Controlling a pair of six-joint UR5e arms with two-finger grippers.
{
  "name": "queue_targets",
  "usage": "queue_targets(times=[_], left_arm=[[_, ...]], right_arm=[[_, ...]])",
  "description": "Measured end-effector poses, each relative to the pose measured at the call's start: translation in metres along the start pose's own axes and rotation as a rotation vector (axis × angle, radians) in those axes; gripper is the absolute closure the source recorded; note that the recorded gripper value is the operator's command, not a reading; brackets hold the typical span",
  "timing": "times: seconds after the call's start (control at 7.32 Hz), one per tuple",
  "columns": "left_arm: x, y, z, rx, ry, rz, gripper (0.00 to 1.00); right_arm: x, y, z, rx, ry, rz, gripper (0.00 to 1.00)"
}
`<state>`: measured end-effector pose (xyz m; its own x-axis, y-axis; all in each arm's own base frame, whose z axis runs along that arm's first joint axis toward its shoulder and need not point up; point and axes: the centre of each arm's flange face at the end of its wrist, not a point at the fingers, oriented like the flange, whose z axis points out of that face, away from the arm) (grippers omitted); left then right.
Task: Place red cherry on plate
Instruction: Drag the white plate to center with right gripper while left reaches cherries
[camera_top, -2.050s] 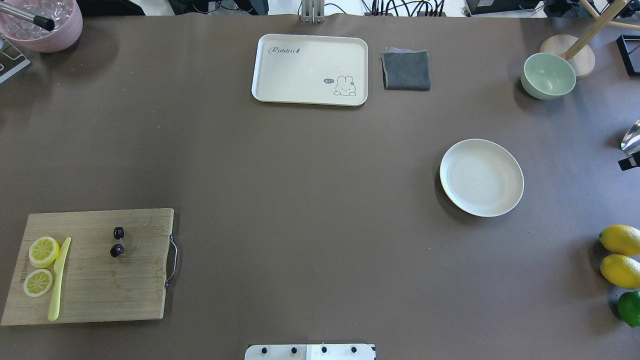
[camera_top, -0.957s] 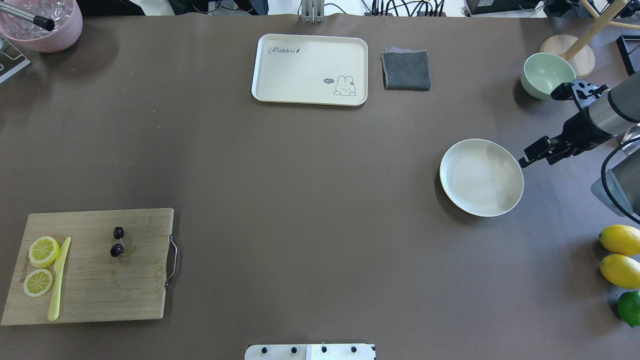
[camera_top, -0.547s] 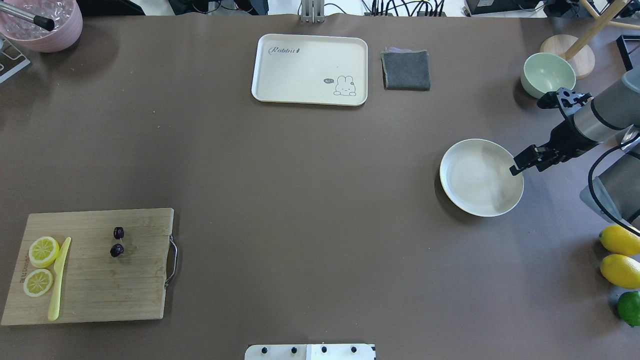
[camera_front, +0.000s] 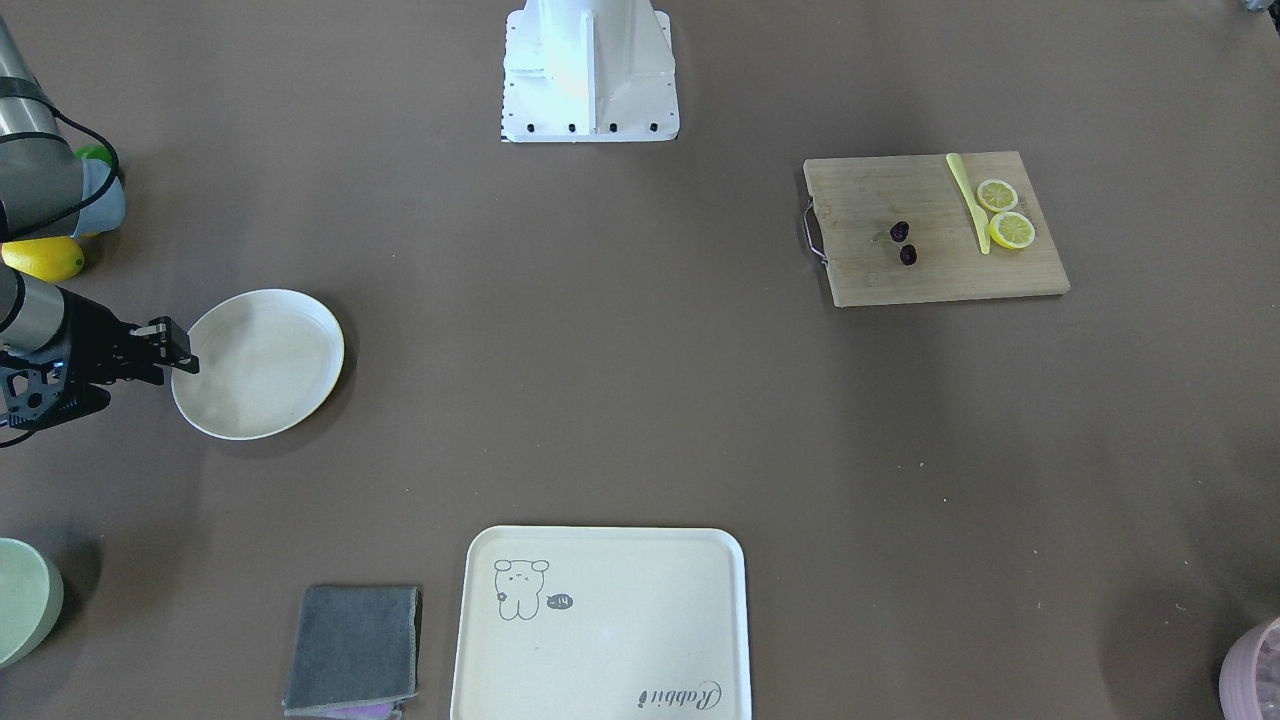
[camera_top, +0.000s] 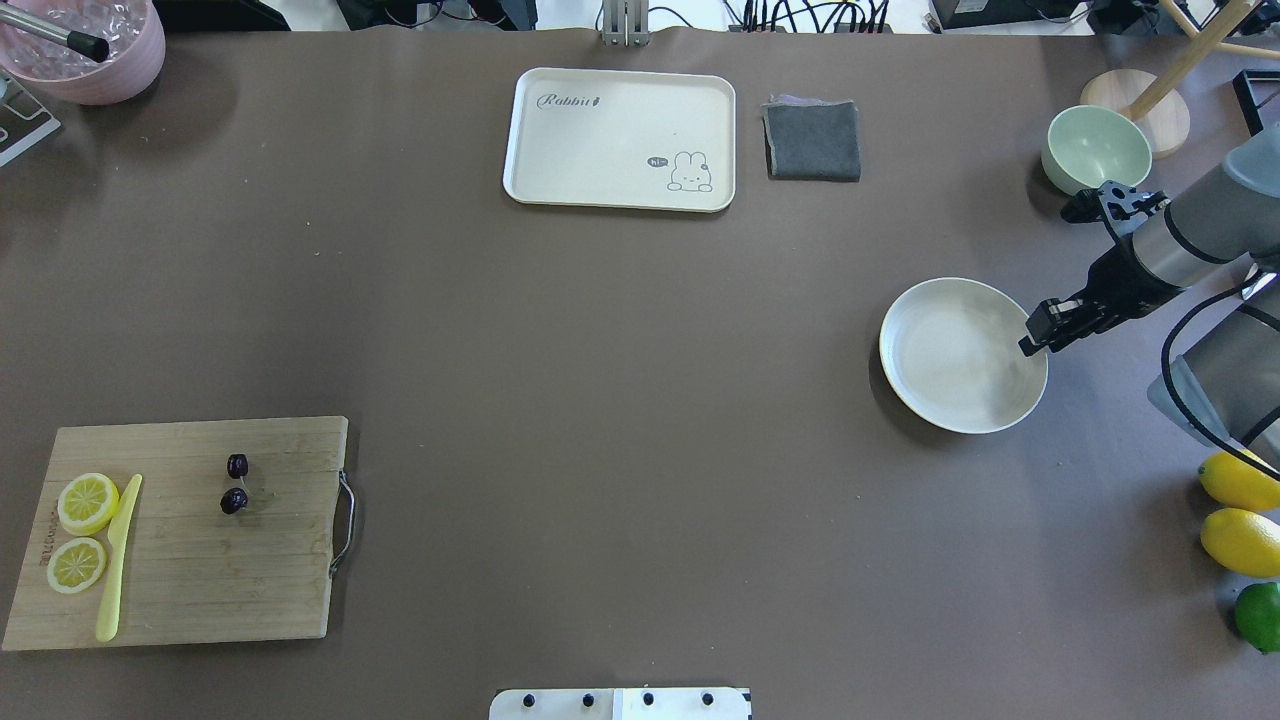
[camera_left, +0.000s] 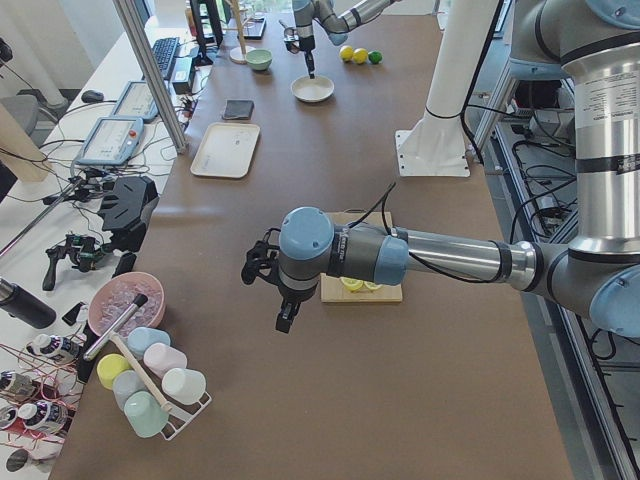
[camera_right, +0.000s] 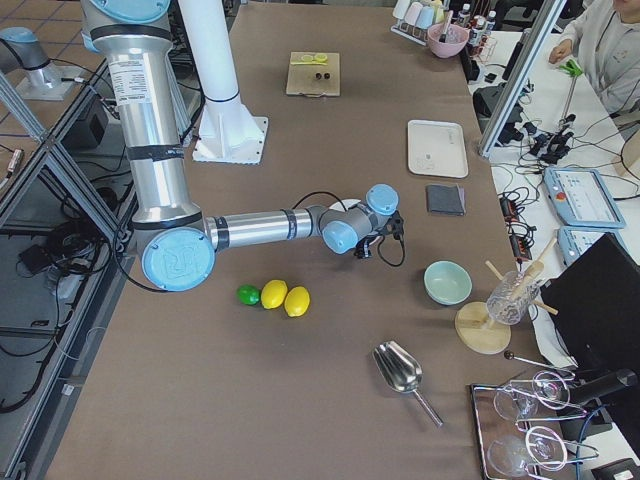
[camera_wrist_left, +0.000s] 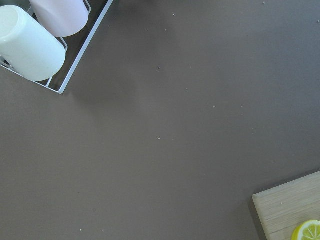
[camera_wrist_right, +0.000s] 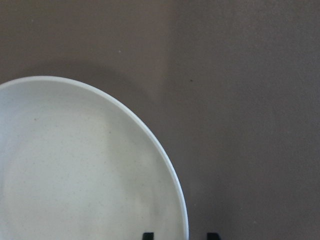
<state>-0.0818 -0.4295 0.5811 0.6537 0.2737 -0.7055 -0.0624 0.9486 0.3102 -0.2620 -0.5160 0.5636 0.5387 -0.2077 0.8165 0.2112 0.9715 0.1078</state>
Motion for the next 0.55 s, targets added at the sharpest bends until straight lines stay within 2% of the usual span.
queue_targets(times=[0.41, 0.55], left_arm=[[0.002, 0.000, -0.001, 0.001, 0.002, 0.001, 0.02], [0.005, -0.001, 0.000, 0.001, 0.023, -0.018, 0.02]], right_arm=[[-0.011, -0.001, -0.007, 0.008, -0.017, 0.003, 1.00], [-0.017, -0.003, -0.010, 0.008, -0.030, 0.002, 1.00]])
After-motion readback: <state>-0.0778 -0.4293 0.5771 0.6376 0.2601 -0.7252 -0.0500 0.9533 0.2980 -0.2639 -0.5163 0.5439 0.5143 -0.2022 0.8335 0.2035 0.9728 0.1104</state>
